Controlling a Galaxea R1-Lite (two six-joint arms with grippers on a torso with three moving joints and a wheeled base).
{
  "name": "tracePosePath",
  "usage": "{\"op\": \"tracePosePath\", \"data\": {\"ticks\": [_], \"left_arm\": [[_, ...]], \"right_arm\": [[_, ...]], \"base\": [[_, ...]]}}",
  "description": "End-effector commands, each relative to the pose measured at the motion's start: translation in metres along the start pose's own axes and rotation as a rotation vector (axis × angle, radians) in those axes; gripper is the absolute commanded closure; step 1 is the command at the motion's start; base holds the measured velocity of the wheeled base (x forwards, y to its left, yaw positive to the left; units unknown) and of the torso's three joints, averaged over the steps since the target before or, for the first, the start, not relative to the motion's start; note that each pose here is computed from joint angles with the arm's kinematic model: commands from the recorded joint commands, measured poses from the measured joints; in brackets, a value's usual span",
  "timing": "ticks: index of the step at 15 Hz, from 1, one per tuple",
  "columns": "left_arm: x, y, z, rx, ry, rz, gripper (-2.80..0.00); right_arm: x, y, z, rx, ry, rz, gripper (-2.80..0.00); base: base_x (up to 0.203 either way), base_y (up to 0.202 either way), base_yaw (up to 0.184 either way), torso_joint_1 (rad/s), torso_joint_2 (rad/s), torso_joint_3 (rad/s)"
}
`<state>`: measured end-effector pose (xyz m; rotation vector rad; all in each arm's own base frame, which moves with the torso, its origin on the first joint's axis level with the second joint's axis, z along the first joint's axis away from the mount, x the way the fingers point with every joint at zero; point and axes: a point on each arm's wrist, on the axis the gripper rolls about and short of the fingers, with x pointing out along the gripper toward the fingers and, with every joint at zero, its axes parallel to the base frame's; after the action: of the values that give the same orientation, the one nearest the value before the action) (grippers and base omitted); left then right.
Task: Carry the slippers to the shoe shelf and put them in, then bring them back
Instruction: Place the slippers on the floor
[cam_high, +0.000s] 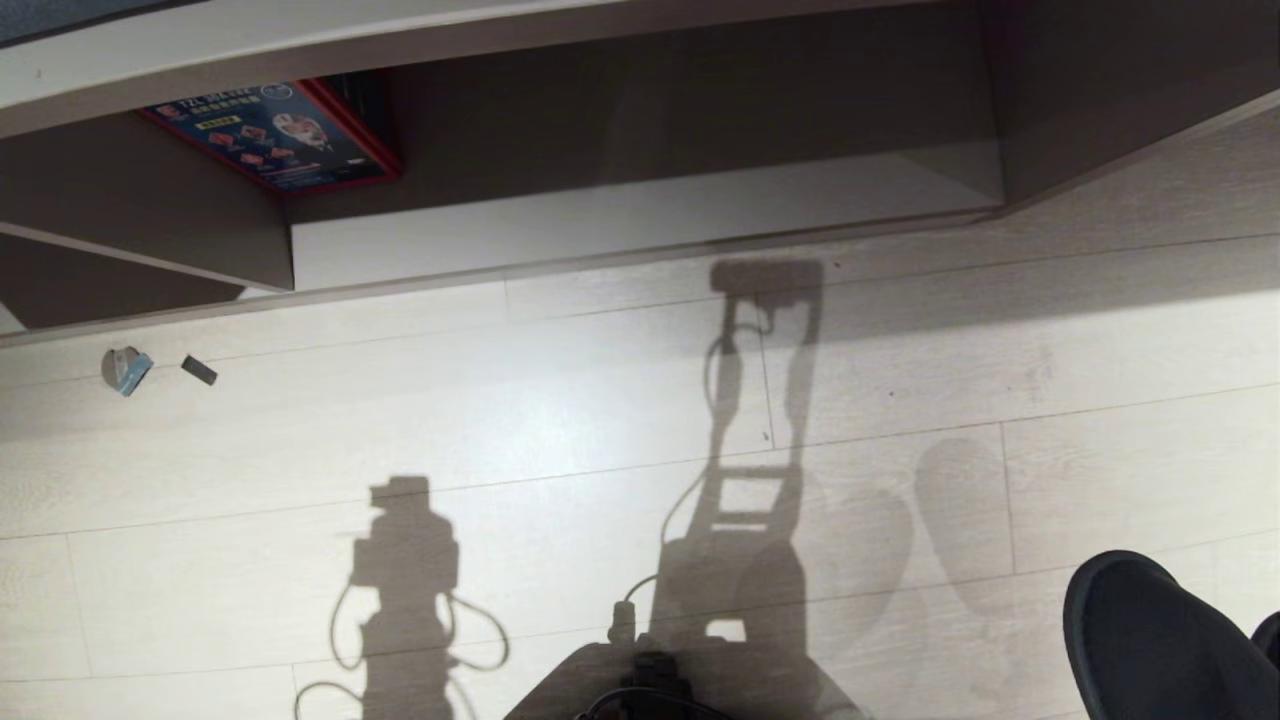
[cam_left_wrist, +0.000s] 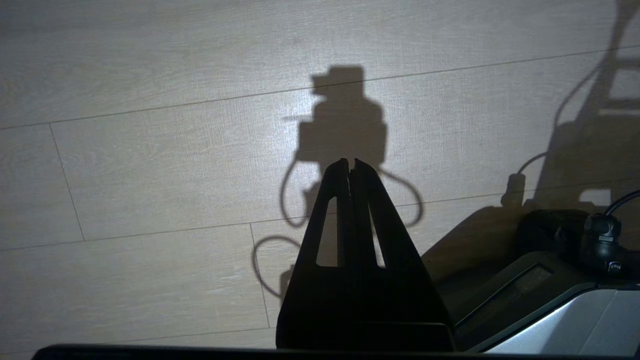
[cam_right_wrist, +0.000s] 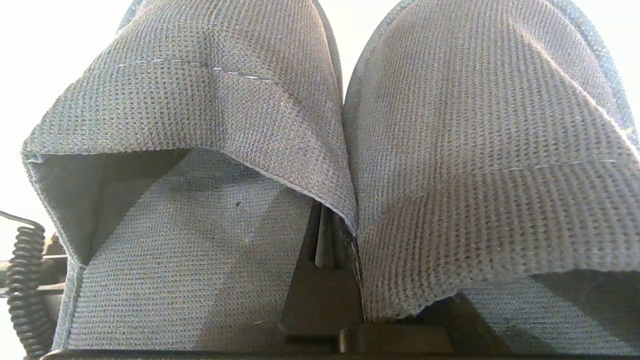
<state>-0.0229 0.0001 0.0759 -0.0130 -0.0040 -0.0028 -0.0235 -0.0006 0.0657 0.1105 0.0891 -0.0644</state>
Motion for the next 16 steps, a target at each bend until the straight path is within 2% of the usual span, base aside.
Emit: {"op": "tracePosePath", "data": {"ticks": [1,13,16], "left_arm": [[0.0,0.0,-0.0001,-0.001,-0.001,0.0,0.0],[0.0,0.0,-0.0001,-0.002,-0.001,0.0,0.0],[0.0,0.0,-0.0001,-0.005,0.0,0.001,0.0]], "right_arm": [[0.0003,0.0,-0.001,0.001,0.01,0.001,0.0],[0.0003,0.0,-0.001,0.0,0.01,0.001,0.0],[0.0003,0.0,-0.001,0.0,0.01,0.001,0.0]], "base": [[0.0,0.0,0.0,0.0,0.0,0.0],[0.0,0.0,0.0,0.0,0.0,0.0],[0.0,0.0,0.0,0.004,0.0,0.11]]}}
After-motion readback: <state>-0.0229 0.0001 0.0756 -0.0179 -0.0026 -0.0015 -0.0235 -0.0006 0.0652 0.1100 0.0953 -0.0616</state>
